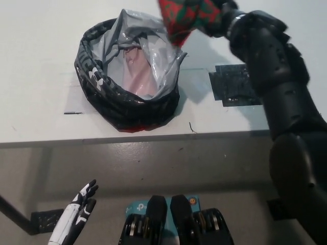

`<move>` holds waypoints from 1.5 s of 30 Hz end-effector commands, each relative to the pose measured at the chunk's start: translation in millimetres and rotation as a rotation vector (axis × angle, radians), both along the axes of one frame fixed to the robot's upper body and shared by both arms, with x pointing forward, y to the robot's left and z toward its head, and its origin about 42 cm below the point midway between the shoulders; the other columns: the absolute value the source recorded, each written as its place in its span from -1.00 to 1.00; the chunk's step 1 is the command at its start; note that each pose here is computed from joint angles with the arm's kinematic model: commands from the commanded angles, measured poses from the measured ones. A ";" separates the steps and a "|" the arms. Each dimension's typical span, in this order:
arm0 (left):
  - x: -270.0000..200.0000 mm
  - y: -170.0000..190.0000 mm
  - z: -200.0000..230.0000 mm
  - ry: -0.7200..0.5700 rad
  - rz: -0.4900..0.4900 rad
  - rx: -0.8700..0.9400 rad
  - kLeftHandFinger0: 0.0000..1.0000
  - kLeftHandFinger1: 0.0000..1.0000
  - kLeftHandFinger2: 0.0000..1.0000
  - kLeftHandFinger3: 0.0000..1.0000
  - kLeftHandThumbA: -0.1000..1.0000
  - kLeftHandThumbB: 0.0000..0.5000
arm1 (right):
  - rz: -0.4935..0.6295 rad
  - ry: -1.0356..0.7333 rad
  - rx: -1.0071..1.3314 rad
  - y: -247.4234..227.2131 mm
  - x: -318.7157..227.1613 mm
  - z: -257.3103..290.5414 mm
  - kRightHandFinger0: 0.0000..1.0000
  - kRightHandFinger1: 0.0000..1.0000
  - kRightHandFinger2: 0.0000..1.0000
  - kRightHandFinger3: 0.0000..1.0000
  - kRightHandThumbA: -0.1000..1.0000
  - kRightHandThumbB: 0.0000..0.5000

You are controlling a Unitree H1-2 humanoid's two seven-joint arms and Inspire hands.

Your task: The robot uses its right hand to pick up a bag of coffee beans and puts it in the black plastic bag, then the robot grabs the top of the bag and lifts it.

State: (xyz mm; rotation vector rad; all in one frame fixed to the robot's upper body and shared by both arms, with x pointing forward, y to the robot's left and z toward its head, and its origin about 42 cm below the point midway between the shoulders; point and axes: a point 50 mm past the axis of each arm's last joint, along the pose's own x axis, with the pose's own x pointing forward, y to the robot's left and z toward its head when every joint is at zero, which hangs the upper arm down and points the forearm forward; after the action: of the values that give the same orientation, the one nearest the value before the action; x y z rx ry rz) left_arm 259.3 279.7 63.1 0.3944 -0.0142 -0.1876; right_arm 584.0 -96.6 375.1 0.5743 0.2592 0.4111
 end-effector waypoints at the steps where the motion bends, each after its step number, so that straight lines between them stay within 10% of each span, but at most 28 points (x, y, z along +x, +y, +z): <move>1: 1.5 2.4 10.3 -0.043 -0.033 0.029 1.00 1.00 1.00 1.00 1.00 0.22 | 0.025 -0.182 -0.027 35.9 -0.9 73.9 -1.00 -0.73 0.43 1.00 -1.00 -0.59; 15: 7.5 0.5 18.5 -0.062 -0.064 0.059 1.00 1.00 1.00 1.00 1.00 0.19 | -0.011 -0.198 -0.181 72.7 -3.9 78.9 -1.00 -0.54 0.80 1.00 -1.00 -0.48; 16: 8.2 0.3 18.9 -0.064 -0.064 0.058 1.00 1.00 1.00 1.00 1.00 0.19 | -0.012 -0.205 -0.201 73.9 -4.1 79.0 -1.00 -0.56 0.76 0.42 -1.00 -0.50; 17: 9.0 0.1 19.4 -0.066 -0.065 0.058 1.00 1.00 1.00 1.00 1.00 0.19 | -0.012 -0.211 -0.215 74.6 -4.2 79.3 -1.00 -0.56 0.72 0.35 -1.00 -0.51; 19: 9.6 0.1 20.1 -0.068 -0.068 0.062 1.00 1.00 1.00 1.00 1.00 0.18 | -0.013 -0.221 -0.245 75.2 -4.1 78.3 -1.00 -0.57 0.68 1.00 -1.00 -0.41; 36: 17.0 -3.6 27.6 -0.087 -0.096 0.067 1.00 1.00 1.00 1.00 1.00 0.16 | -0.022 -0.337 -0.646 74.8 -2.7 56.0 -1.00 -0.31 0.82 1.00 -1.00 -0.42; 37: 17.4 -3.6 28.2 -0.086 -0.096 0.068 1.00 1.00 1.00 1.00 1.00 0.18 | -0.003 -0.366 -0.680 76.8 -3.4 55.4 -1.00 -0.21 0.92 0.62 -1.00 -0.53; 39: 18.7 -4.0 29.2 -0.086 -0.098 0.067 1.00 1.00 1.00 1.00 1.00 0.18 | 0.011 -0.390 -0.720 77.5 -3.6 55.3 -0.99 -0.12 1.00 0.86 -1.00 -0.50; 41: 19.9 -4.2 29.7 -0.086 -0.102 0.069 1.00 1.00 1.00 1.00 1.00 0.18 | 0.016 -0.399 -0.746 78.7 -4.0 56.0 -0.96 -0.02 1.00 0.59 -1.00 -0.48; 43: 21.2 -4.6 30.9 -0.080 -0.103 0.066 1.00 1.00 1.00 1.00 1.00 0.22 | 0.011 -0.402 -0.780 79.2 -4.1 57.2 -0.91 0.04 1.00 1.00 -1.00 -0.42; 45: 22.3 -4.5 31.9 -0.081 -0.110 0.077 1.00 1.00 1.00 1.00 1.00 0.23 | 0.005 -0.406 -0.801 79.5 -4.2 58.2 -0.93 0.00 0.99 1.00 -1.00 -0.46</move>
State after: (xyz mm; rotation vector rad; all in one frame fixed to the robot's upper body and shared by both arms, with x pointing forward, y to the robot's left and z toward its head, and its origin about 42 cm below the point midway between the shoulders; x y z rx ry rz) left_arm 273.8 271.2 79.3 0.4451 -0.0690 -0.2511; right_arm 580.8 -34.9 368.0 -0.2207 0.2197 0.3540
